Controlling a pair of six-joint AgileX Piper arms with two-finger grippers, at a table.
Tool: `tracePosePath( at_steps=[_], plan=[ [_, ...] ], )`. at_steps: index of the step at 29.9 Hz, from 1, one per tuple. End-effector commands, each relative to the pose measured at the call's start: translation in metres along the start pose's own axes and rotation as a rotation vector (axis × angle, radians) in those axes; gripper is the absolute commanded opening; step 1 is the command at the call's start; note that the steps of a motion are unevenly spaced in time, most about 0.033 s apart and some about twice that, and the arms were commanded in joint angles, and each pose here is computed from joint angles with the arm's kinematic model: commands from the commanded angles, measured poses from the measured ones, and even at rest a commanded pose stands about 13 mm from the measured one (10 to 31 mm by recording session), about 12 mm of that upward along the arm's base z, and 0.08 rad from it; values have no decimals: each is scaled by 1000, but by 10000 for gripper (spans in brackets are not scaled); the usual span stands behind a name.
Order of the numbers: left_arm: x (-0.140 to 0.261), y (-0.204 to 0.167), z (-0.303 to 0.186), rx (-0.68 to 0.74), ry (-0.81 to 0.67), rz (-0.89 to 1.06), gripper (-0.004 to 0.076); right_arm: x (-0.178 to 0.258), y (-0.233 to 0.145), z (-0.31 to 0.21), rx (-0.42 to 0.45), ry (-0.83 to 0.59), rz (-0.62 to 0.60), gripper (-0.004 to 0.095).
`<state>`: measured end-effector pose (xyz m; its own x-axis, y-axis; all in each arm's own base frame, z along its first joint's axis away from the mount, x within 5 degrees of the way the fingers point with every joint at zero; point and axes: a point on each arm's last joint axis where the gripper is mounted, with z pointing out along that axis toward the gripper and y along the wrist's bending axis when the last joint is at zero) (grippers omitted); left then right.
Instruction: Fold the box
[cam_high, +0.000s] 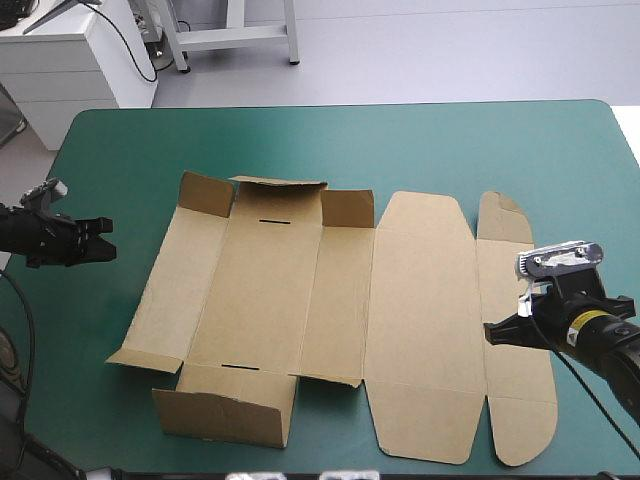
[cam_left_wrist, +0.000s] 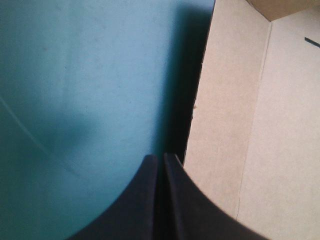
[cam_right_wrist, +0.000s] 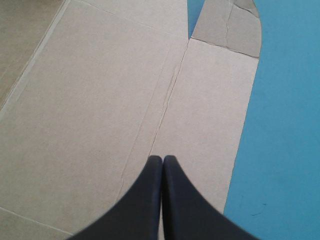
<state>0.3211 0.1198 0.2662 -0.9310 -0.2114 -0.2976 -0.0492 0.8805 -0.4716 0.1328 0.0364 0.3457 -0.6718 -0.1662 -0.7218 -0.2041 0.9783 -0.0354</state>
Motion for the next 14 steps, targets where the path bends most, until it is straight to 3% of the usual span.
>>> tracePosePath(
  at_steps=[1,2,6,8,11,14],
  plan=[
    [0,-17,-15,74,0,3,85,-10,-2,-7,11,-82,-16,-21],
    [0,-17,-15,74,1,-9,124,-10,-2,-7,11,-82,-16,-21],
    [0,-19,-13,72,11,-42,403,-10,-2,-7,12,-82,-22,-21],
    [1,-21,-11,46,35,-66,491,-10,-2,-7,12,-82,-27,-21],
    [4,-25,-3,-22,96,-70,506,-10,-2,-7,12,-82,-37,-21],
    [10,-34,11,-15,152,-56,472,-10,-2,-7,12,-82,-42,-21]
  ],
)
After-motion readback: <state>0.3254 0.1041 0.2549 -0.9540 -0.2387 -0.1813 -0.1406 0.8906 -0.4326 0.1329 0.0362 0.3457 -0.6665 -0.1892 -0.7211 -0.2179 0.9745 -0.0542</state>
